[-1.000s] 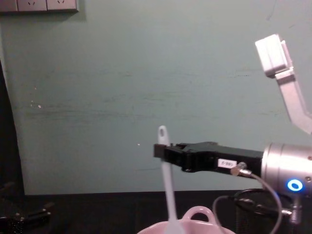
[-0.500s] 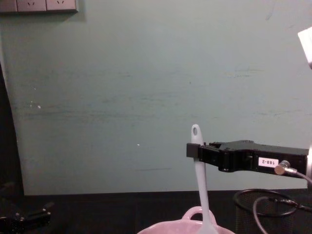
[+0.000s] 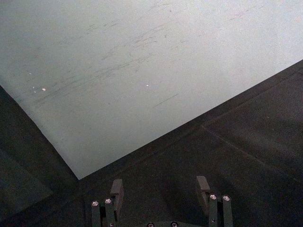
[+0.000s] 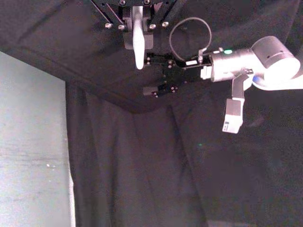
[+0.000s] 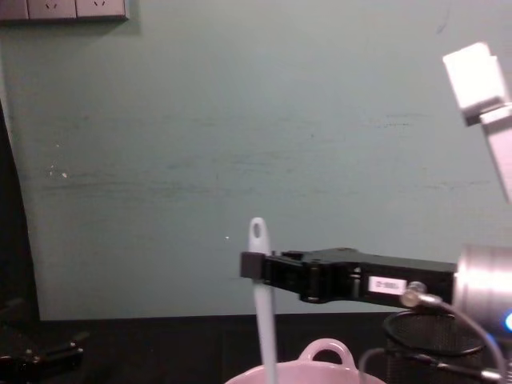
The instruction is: Use the one hand to pick up the spoon and stir the clear water in the bowl.
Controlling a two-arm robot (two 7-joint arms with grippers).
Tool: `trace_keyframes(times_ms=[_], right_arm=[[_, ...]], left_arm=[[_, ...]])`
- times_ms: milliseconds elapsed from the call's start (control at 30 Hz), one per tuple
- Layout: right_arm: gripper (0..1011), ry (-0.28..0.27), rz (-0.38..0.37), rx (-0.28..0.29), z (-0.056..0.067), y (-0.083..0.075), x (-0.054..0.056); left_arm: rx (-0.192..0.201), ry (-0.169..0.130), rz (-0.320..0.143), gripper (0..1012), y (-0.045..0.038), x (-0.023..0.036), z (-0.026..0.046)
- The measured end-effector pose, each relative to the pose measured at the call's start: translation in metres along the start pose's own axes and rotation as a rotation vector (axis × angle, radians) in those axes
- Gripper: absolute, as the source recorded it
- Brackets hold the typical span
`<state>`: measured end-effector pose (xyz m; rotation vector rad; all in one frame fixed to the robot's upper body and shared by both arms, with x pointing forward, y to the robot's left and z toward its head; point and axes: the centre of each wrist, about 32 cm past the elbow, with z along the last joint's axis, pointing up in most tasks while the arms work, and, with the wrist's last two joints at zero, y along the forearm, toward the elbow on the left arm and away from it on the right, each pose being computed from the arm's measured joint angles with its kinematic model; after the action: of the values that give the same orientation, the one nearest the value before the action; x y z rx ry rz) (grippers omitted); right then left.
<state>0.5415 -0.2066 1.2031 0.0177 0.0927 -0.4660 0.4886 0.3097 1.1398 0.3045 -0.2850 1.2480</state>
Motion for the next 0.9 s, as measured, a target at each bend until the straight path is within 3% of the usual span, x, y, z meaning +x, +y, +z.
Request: trace_keyframes(times_ms=[167, 400, 667, 900], right_arm=[[121, -0.001, 0.006, 0.007, 0.0, 0.012, 0.005], [121, -0.011, -0.029, 0.005, 0.001, 0.023, 0.022], [121, -0.035, -0.108, 0.005, 0.007, 0.01, 0.04], [121, -0.046, -0.159, 0.013, 0.009, -0.012, 0.042]], left_arm=[[0.0, 0.0, 0.0, 1005, 0.0, 0.0, 0.0], [0.0, 0.0, 0.0, 1005, 0.0, 0.0, 0.0], [0.0, 0.0, 0.0, 1005, 0.0, 0.0, 0.0], [0.0, 0.0, 0.0, 1005, 0.0, 0.0, 0.0]])
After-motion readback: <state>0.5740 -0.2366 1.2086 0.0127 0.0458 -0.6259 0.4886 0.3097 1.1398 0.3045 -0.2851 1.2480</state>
